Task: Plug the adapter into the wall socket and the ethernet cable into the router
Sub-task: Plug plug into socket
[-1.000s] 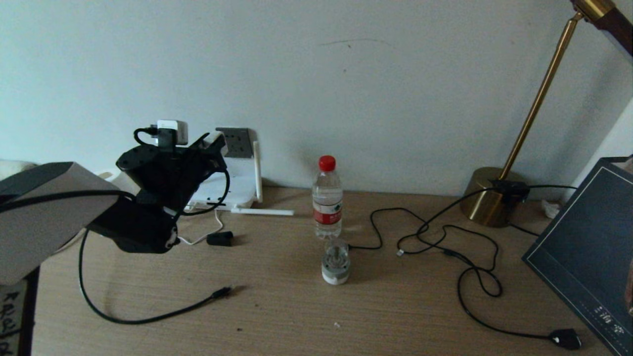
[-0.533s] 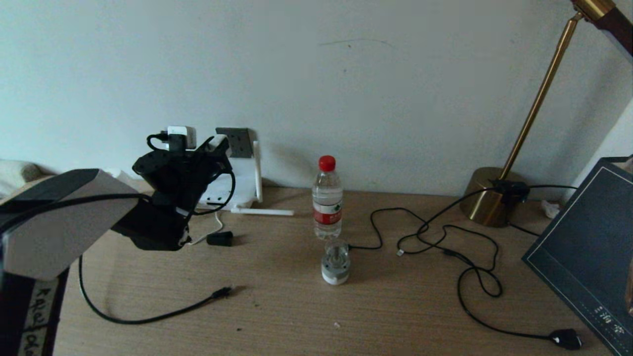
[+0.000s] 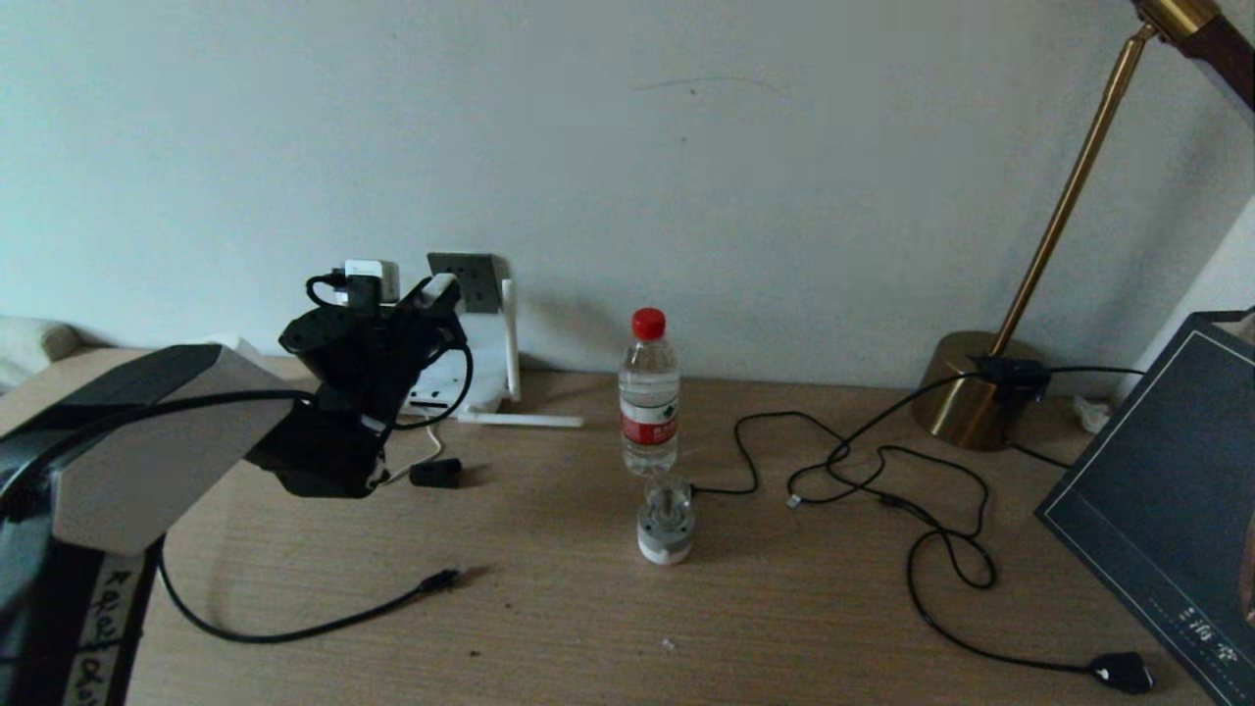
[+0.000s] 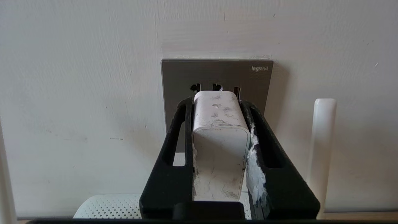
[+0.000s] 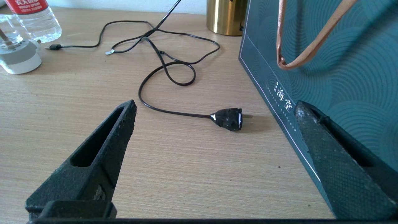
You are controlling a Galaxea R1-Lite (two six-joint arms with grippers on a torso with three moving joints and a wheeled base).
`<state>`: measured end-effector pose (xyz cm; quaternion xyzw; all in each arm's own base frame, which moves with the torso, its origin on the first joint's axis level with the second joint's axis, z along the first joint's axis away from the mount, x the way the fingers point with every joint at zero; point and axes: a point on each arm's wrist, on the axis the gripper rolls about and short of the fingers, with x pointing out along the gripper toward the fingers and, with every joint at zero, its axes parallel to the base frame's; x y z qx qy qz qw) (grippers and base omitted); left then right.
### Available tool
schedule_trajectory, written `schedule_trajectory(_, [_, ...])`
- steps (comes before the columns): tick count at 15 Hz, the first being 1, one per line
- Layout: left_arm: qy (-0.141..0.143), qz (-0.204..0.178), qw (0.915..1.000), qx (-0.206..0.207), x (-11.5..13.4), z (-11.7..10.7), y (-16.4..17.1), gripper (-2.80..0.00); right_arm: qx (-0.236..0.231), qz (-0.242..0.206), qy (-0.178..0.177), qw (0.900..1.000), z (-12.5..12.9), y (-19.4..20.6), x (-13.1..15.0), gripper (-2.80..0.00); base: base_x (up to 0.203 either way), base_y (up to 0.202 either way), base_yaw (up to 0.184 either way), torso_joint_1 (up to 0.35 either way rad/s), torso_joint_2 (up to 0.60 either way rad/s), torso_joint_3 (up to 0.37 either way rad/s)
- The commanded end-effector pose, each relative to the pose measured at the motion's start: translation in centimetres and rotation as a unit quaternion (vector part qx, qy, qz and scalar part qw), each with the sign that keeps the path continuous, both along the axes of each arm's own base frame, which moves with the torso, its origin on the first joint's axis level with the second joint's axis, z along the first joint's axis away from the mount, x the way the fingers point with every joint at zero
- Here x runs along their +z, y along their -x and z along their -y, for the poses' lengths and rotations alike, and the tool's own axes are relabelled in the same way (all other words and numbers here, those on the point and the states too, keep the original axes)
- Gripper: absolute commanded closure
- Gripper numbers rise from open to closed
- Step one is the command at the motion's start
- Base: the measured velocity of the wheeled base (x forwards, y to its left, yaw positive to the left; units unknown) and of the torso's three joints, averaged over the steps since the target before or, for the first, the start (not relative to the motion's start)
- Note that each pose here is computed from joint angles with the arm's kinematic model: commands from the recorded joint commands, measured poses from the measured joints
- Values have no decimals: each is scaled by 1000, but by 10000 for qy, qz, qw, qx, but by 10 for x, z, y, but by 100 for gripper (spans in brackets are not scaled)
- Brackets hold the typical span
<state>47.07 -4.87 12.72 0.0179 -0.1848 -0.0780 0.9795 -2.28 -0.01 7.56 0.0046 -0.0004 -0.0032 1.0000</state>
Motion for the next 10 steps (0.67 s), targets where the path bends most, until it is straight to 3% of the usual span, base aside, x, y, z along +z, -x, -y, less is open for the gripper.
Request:
schedule_trajectory(1, [-1,16,10000,-1,-3,0,-2,0,2,3,0,10000,0,0,0,-280,0,0,0,0,0,0])
schedule_trajectory(10, [3,22,10000,5,-8,1,-7,0,2,3,0,10000,0,0,0,-280,0,0,0,0,0,0])
